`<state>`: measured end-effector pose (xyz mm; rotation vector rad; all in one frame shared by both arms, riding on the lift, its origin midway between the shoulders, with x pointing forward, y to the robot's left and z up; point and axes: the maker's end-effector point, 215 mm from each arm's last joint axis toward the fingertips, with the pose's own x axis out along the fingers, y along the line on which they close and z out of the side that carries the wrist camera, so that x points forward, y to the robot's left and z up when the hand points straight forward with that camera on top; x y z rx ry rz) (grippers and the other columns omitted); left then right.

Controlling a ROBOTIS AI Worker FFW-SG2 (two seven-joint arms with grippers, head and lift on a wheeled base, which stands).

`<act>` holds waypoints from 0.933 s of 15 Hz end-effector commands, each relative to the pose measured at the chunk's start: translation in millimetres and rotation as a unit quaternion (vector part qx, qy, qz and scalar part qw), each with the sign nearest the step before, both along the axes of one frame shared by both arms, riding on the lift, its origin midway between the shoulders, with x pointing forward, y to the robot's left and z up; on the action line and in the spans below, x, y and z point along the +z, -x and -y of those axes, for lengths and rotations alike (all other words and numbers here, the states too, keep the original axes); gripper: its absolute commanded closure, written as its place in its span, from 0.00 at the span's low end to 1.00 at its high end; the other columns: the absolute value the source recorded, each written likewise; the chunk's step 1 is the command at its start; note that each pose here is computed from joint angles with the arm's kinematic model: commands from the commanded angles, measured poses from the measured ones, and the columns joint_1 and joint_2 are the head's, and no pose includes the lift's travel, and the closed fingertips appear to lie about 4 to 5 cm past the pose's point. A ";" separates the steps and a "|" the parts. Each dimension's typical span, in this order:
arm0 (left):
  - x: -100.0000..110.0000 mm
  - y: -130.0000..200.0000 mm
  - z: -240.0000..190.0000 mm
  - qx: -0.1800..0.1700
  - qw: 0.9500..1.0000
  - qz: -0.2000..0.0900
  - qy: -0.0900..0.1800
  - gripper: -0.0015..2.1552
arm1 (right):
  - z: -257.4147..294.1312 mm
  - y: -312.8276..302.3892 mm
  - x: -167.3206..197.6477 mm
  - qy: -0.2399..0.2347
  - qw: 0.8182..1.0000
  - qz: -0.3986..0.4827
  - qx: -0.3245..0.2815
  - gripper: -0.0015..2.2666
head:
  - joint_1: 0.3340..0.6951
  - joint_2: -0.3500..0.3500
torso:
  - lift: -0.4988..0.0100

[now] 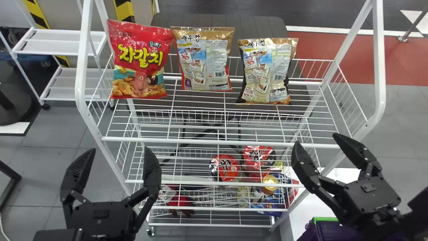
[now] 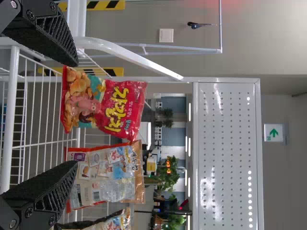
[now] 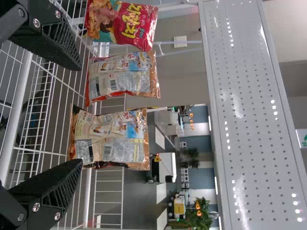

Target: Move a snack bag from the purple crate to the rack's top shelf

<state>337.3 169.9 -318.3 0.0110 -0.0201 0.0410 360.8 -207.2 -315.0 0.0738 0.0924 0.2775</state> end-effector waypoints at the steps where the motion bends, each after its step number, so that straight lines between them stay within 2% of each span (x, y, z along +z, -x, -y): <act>1: -0.5 -0.4 0.0 0.000 1.000 -0.001 0.000 0.04 | -0.5 -0.3 -4.7 0.000 1.000 -0.009 0.000 0.07 | 1.00 0.41 | 0.93; 14: -4.1 -5.0 0.4 0.000 1.000 -0.008 -0.002 0.04 | -10.3 1.0 -13.0 0.012 1.000 -0.016 0.013 0.07 | 1.00 0.43 | 0.83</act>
